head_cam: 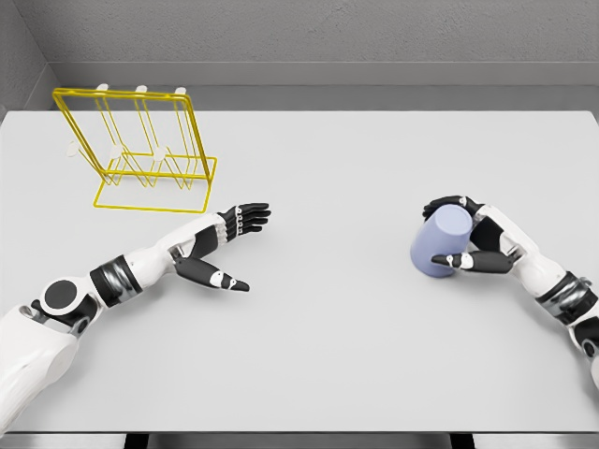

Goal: Place the cup on the cup holder with both arms

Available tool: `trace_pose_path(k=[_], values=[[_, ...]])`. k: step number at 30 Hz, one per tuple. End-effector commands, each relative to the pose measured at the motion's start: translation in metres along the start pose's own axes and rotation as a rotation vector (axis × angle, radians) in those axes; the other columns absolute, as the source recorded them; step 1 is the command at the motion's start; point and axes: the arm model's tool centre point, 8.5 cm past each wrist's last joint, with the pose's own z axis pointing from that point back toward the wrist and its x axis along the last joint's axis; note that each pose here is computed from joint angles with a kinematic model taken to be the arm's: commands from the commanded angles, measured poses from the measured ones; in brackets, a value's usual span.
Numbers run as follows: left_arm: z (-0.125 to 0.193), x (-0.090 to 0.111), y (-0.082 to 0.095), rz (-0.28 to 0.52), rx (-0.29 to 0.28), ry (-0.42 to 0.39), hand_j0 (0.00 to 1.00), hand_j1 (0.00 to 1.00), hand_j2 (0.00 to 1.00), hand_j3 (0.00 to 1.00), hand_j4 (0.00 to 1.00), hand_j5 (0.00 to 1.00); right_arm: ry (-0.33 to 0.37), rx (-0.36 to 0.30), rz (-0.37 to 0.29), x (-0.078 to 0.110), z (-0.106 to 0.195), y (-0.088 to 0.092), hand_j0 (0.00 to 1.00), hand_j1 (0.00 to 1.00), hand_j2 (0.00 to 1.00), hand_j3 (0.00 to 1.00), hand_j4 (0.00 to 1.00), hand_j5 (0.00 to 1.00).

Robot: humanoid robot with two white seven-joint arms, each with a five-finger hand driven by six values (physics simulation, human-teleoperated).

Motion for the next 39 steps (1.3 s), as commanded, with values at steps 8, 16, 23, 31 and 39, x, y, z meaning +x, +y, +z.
trace_pose_path(k=[8, 16, 23, 31, 39], values=[[0.001, 0.001, 0.001, 0.003, 0.002, -0.003, 1.0, 1.0, 1.0, 1.0, 1.0, 1.0, -0.062, 0.02, 0.026, 0.021, -0.015, -0.003, 0.64, 0.64, 0.64, 0.64, 0.64, 0.64], [0.0, 0.001, 0.001, 0.003, 0.004, -0.006, 1.0, 1.0, 1.0, 1.0, 1.0, 1.0, -0.111, 0.072, 0.038, 0.035, -0.031, 0.008, 0.64, 0.64, 0.64, 0.64, 0.64, 0.64], [-0.002, 0.0, -0.001, 0.011, 0.004, -0.012, 1.0, 1.0, 1.0, 1.0, 1.0, 1.0, -0.156, 0.114, 0.029, 0.035, -0.063, 0.029, 0.65, 0.65, 0.65, 0.65, 0.65, 0.65], [0.004, 0.003, 0.006, 0.0, 0.02, -0.008, 1.0, 1.0, 1.0, 1.0, 1.0, 1.0, -0.157, 0.173, 0.029, 0.025, -0.091, 0.06, 0.65, 0.65, 0.65, 0.65, 0.65, 0.65], [0.004, 0.005, 0.005, 0.006, 0.019, -0.017, 1.0, 1.0, 1.0, 1.0, 1.0, 1.0, -0.184, 0.21, 0.002, 0.022, -0.12, 0.089, 0.65, 0.65, 0.65, 0.65, 0.65, 0.65]])
